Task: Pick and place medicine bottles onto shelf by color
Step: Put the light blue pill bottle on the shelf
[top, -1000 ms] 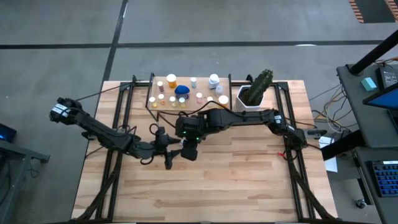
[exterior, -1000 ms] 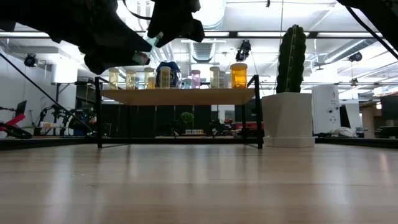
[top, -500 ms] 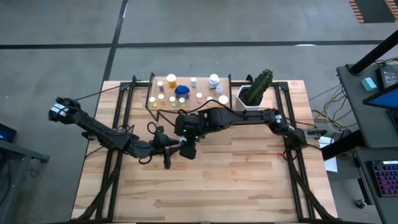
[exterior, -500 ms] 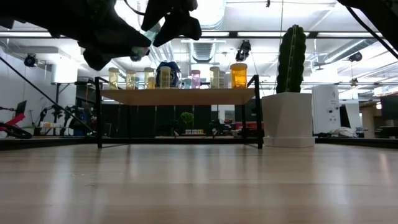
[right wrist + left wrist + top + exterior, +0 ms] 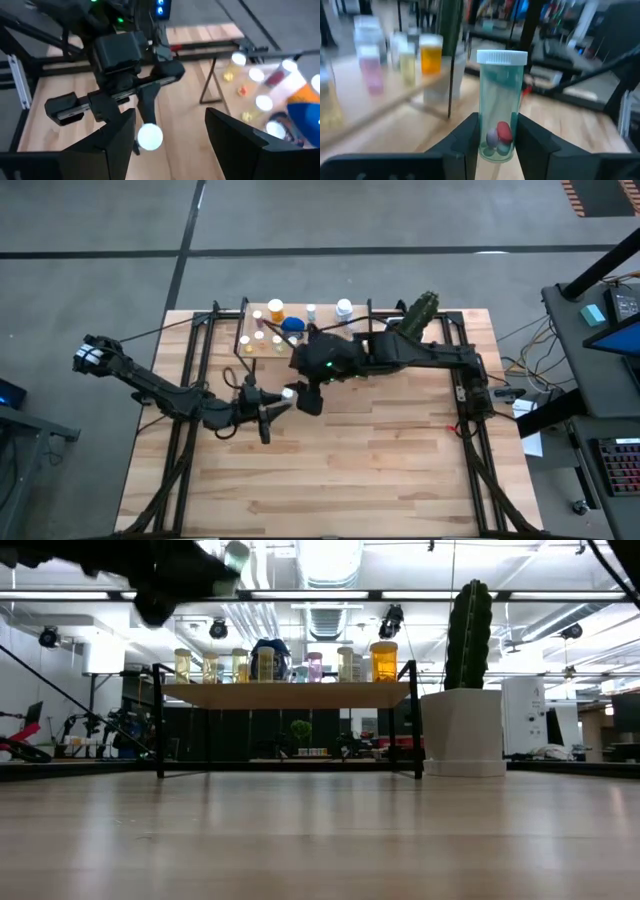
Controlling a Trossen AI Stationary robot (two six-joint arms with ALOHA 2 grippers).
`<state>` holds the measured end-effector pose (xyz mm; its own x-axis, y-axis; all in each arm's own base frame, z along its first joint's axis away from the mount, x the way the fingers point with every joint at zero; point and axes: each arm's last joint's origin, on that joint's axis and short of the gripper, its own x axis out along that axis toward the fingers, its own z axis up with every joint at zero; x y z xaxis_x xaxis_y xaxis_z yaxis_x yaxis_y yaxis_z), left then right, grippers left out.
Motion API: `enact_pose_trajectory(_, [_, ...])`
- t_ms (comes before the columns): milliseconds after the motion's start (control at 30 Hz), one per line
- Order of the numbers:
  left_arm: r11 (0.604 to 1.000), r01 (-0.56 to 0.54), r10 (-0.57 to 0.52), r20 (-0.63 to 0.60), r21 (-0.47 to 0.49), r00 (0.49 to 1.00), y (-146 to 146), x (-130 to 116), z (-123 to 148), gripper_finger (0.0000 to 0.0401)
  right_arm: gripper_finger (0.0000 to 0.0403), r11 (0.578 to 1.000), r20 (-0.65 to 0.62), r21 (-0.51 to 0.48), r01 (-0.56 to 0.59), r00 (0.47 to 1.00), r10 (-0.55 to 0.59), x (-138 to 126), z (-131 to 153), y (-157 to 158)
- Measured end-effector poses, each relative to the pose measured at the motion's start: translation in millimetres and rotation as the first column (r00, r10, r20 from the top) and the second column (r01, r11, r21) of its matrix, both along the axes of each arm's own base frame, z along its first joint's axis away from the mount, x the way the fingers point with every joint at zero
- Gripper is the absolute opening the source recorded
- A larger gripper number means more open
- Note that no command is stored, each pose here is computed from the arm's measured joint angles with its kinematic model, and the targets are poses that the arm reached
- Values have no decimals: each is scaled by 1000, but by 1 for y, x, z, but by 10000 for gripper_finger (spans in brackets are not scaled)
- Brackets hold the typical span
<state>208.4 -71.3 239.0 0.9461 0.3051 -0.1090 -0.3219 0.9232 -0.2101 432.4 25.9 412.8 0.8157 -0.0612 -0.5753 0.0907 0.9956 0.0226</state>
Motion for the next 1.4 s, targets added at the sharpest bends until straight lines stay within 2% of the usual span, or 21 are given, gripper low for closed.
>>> enact_pose_trajectory(167, [997, -10, 0, 118, 82, 993, 4, -8, 24, 91, 231, 999, 25, -11, -40, 999, 40, 8, -11, 7])
enact_pose_trajectory(300, [997, -21, 7, 181, 73, 984, 7, -14, 34, 92, 230, 998, 61, 21, -53, 997, 52, 16, -19, 9])
enact_pose_trajectory(600, [995, -22, 5, 168, 99, 986, 7, -14, 33, 92, 204, 1000, 122, 6, -24, 992, 23, 18, -16, 8])
enact_pose_trajectory(1067, [994, -22, 5, 169, 103, 986, 7, -14, 34, 92, 96, 1000, 120, -11, -5, 993, 6, 18, -16, 7])
enact_pose_trajectory(1267, [994, -22, 4, 168, 104, 986, 7, -14, 33, 96, 107, 1000, 118, -5, -1, 993, 2, 18, -16, 7])
enact_pose_trajectory(1400, [994, -22, 4, 165, 106, 986, 7, -14, 33, 117, 114, 1000, 100, 4, 5, 995, -5, 17, -18, 7])
